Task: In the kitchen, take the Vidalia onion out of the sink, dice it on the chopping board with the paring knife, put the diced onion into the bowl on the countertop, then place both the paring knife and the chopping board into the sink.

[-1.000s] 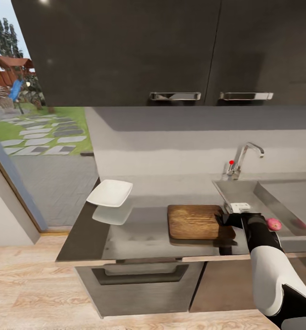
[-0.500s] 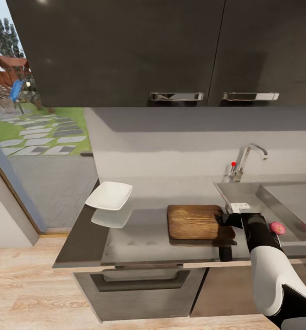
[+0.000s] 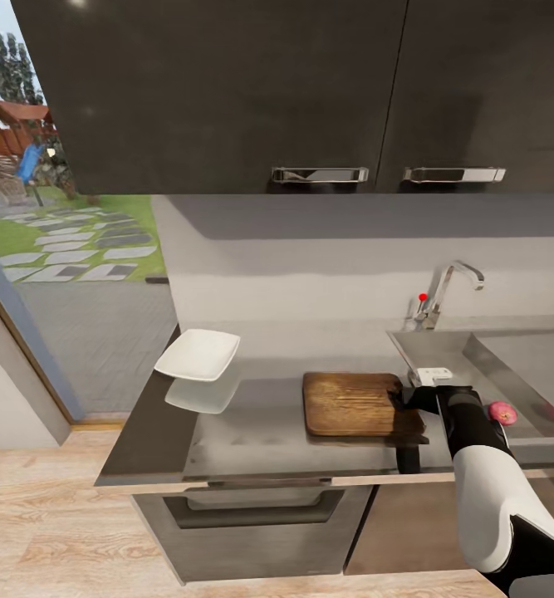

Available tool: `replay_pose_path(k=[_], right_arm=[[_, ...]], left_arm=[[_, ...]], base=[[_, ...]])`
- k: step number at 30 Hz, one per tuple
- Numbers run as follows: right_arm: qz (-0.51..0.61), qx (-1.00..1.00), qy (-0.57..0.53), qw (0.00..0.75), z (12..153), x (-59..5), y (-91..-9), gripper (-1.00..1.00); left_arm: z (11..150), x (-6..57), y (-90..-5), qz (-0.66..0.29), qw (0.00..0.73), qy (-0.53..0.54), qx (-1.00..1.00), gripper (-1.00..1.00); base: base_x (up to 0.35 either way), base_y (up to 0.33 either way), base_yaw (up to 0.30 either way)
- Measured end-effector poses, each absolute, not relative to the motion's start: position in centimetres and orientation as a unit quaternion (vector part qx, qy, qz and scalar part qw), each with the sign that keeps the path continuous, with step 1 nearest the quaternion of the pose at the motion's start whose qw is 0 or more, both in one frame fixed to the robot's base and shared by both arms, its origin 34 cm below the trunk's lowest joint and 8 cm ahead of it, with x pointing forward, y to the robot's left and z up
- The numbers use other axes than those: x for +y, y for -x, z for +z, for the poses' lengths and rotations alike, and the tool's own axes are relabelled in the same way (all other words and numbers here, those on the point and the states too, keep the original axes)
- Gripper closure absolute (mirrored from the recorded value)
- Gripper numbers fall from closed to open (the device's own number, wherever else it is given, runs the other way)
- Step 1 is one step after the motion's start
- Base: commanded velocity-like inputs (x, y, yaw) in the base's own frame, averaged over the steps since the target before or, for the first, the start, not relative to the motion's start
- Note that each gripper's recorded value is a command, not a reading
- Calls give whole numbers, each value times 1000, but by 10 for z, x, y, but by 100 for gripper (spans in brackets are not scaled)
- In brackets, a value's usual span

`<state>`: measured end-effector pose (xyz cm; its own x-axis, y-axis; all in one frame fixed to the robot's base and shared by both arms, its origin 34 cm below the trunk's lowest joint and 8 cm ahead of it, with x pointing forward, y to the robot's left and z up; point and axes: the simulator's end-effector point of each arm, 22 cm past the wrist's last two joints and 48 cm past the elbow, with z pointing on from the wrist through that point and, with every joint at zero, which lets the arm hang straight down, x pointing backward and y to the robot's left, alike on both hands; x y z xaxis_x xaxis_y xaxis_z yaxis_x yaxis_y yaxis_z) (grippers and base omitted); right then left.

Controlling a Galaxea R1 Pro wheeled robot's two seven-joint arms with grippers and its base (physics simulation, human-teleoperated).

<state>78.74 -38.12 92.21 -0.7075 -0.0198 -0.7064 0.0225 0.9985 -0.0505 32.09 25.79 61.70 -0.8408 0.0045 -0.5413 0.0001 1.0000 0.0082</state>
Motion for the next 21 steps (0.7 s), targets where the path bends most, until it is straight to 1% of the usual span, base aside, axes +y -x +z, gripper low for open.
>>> replay_pose_path(k=[21], right_arm=[[-27,924,0,382,922,-380,-787,-100]], left_arm=[[617,258,-321,4,282,-1,959,-100]], base=[[0,0,0]])
